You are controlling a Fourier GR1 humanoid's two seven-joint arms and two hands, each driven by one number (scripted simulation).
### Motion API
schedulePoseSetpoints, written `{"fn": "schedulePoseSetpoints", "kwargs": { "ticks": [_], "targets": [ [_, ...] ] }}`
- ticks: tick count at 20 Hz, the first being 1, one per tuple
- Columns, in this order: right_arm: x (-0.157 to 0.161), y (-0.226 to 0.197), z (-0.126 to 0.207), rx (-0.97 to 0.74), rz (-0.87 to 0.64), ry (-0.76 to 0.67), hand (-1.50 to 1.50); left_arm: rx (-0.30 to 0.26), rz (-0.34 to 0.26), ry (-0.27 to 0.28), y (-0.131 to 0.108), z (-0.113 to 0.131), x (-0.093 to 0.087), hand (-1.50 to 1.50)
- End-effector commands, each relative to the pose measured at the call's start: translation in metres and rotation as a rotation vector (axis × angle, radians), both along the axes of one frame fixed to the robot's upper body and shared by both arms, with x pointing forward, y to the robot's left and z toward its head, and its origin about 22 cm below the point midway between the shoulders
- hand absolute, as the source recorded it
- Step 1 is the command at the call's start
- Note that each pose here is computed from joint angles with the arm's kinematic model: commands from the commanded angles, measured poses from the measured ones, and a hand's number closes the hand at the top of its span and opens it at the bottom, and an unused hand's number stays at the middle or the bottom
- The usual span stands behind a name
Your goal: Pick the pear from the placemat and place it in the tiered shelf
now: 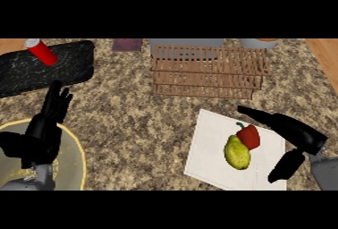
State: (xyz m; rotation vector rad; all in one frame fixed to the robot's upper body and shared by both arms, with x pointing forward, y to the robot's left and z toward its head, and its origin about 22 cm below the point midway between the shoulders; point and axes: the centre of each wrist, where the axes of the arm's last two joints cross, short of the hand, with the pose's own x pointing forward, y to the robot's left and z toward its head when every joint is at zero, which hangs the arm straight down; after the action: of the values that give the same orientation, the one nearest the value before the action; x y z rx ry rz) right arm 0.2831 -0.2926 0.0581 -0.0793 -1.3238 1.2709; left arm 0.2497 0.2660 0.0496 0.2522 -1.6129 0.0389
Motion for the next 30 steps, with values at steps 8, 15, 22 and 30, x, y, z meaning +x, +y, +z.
{"fn": "schedulePoseSetpoints", "kwargs": {
  "ticks": [8,15,22,30],
  "targets": [
    [-0.006,-0.005,-0.067,-0.009,0.016,0.035,-1.50,-0.001,-0.006,0.002,-0.003,0.017,0.017,0.00],
    [0.005,0.003,-0.065,0.030,0.010,0.005,-1.50,-0.002,0.009,0.002,0.005,0.012,0.006,0.00],
    [0.017,0.041,-0.085,0.046,0.025,-0.003,-1.50,-0.013,-0.010,0.014,0.011,-0.001,0.024,0.00],
    [-0.007,0.065,-0.110,-0.002,0.103,0.046,1.50,0.001,0.009,-0.004,-0.001,0.011,0.010,0.00]
  ]
}}
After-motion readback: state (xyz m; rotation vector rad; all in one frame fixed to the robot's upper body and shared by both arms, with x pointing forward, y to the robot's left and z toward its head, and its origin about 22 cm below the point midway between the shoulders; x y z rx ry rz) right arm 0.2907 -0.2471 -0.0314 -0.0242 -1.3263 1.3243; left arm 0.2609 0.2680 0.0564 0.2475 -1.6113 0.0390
